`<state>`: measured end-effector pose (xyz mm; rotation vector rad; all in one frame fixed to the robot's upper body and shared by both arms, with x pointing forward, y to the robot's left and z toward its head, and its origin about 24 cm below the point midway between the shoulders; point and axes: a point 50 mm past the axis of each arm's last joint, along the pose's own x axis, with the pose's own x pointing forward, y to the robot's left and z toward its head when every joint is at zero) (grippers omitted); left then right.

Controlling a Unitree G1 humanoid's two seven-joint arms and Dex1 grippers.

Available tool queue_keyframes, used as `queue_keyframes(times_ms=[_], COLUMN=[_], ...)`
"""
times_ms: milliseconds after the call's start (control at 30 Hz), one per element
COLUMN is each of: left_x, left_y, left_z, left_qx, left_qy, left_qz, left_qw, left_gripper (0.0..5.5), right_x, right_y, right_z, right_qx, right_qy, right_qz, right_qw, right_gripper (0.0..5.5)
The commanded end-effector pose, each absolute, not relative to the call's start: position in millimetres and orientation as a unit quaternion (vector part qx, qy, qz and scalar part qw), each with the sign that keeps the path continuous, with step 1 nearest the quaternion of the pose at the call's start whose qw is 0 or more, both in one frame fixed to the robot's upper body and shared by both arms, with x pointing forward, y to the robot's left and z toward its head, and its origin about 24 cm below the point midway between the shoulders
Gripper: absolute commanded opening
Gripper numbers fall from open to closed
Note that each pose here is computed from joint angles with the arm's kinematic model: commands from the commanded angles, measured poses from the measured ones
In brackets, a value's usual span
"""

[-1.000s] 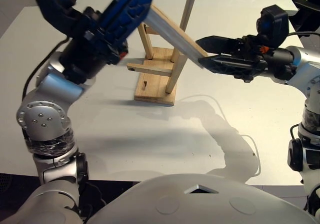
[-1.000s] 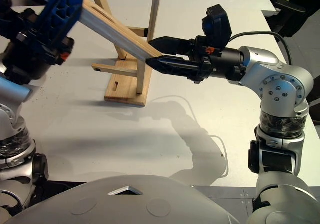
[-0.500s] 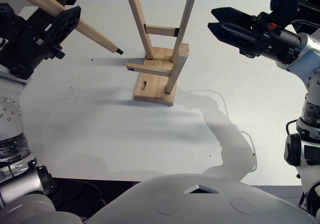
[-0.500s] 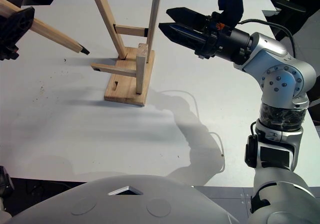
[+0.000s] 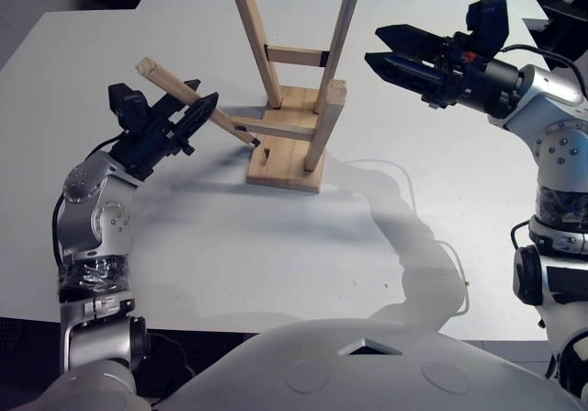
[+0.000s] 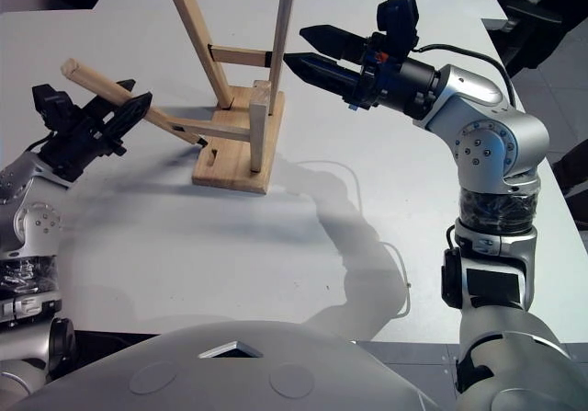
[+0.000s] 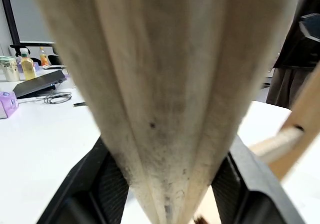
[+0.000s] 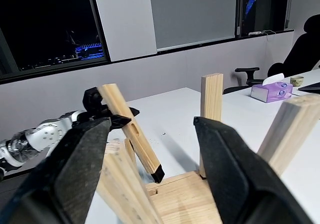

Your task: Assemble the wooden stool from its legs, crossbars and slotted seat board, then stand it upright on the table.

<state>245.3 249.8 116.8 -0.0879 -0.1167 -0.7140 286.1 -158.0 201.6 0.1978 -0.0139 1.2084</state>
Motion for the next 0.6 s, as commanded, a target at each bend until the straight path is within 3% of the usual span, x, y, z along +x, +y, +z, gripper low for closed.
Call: queue_keyframes(times_ms=[33,167,300,433,600], left_x=[224,218,226,226,228], left_y=[222,207,209,196,189], left_z=[101,103,126,144,131], left_qx=[-0.085,-0.092,-0.068,-0.071,-0.052], left_qy=[-0.010,-0.011,-0.053,-0.088,-0.052], left_qz=[-0.398,-0.414,-0.406,-0.437,-0.469], left_qw=[0.913,0.906,0.910,0.893,0.880], left_gripper=[2.05,2.05,2.05,2.04,2.04], right_x=[285,284,284,286,296], right_y=[-158,-158,-160,-161,-174], right_z=[201,199,199,200,218], right_qx=[0.089,0.091,0.090,0.090,0.131], right_qy=[-0.011,-0.010,-0.010,-0.013,-0.050], right_qz=[0.563,0.560,0.557,0.553,0.516], right_qw=[0.822,0.823,0.825,0.828,0.845], right_gripper=[3.07,3.07,3.07,3.07,3.07])
